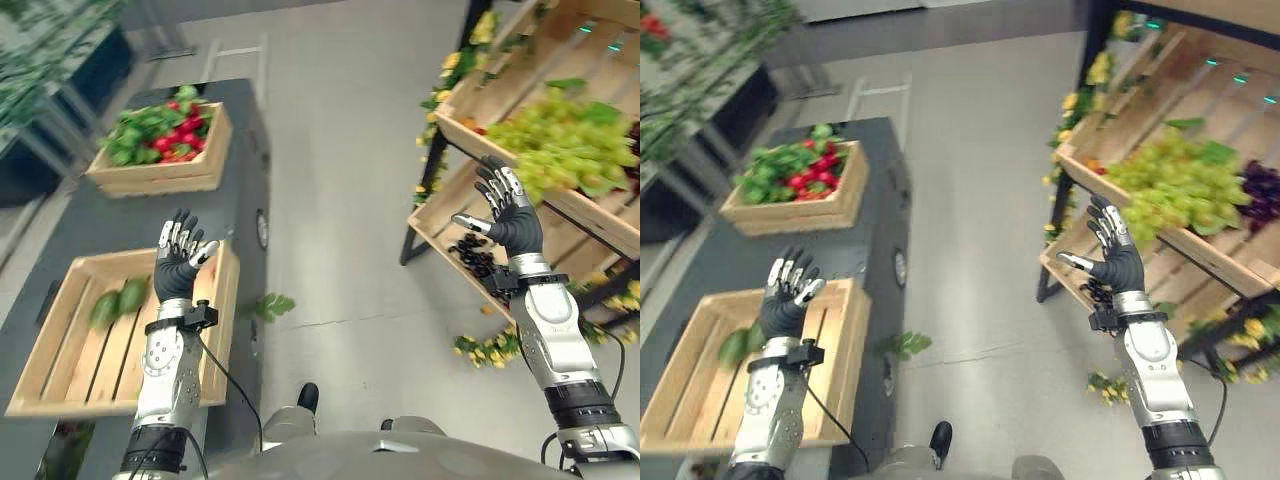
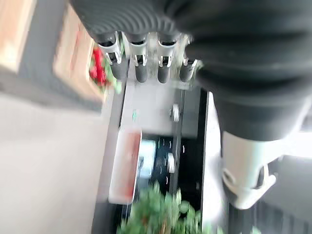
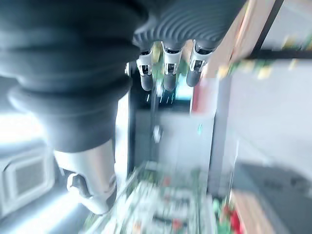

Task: Pick up the fruits from the basket on one side to the basket on the other side

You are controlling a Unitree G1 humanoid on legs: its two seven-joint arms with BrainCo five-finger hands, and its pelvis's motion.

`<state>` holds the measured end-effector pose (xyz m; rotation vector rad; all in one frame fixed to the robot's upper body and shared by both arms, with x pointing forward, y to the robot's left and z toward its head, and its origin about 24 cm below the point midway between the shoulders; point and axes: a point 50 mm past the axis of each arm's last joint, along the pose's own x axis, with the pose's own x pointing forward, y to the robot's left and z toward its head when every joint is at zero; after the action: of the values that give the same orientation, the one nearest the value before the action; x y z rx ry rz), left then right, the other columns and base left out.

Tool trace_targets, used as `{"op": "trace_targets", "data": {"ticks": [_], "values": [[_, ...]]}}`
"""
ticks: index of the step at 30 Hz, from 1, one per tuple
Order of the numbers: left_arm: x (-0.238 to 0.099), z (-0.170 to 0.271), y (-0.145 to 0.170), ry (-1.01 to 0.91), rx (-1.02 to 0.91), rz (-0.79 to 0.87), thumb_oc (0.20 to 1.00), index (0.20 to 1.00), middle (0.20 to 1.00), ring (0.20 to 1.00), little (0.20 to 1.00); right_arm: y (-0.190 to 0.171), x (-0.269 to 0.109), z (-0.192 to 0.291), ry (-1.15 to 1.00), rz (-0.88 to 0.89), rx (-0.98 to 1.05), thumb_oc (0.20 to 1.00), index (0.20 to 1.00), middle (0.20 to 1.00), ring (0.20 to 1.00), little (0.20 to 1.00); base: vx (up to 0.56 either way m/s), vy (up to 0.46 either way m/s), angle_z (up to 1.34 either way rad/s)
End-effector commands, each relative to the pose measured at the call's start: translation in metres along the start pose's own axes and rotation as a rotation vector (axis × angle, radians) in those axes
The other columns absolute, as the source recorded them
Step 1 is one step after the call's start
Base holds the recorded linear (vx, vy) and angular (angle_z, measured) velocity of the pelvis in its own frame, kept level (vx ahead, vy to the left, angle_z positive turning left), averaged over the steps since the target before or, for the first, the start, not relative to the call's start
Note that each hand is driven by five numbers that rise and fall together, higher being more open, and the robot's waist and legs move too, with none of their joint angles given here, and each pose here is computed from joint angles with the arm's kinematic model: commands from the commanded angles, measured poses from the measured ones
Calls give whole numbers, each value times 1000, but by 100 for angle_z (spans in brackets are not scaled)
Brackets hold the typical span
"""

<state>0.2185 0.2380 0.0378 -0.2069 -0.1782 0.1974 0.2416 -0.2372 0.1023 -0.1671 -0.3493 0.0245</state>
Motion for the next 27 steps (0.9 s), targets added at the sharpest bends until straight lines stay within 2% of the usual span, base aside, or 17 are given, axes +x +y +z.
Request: {"op": "trace_targets", "data": {"ticks": [1, 11, 17, 19, 21, 25, 27], "values": [[16, 18, -17, -102, 39, -124, 1000, 1000, 1000, 1000, 1000, -12, 10, 31, -177, -54, -85, 1000, 1000, 1000, 1000, 1000, -244, -16, 139], [6, 5, -8, -36, 86, -109, 1000, 1000, 1000, 1000, 1000, -17, -15, -6, -3, -131, -81, 1000, 1000, 1000, 1000, 1000, -126, 29, 64], [5, 7, -7, -46, 124, -138, 1000, 1000, 1000, 1000, 1000, -16, -27, -29, 100, -171, -69, 1000, 1000, 1000, 1000, 1000, 22, 87, 10], [5, 3, -7, -18, 181, -174, 1000, 1000, 1000, 1000, 1000, -18, -32, -41, 158, -190, -85, 1000, 1000, 1000, 1000, 1000, -7, 68, -4], [6, 19, -3, -85, 357, -235, 1000, 1000, 1000, 1000, 1000, -22, -37, -41, 164, -198, -117, 1000, 1000, 1000, 1000, 1000, 16, 63, -3], [11, 29, -7, -155, 230, -176, 1000, 1000, 1000, 1000, 1000, -23, -41, -41, 148, -261, -63, 1000, 1000, 1000, 1000, 1000, -1, 49, -4], [11, 35, -14, -194, 242, -197, 1000, 1000, 1000, 1000, 1000, -24, -43, -41, 149, -280, -74, 1000, 1000, 1000, 1000, 1000, -1, 26, -8]]}}
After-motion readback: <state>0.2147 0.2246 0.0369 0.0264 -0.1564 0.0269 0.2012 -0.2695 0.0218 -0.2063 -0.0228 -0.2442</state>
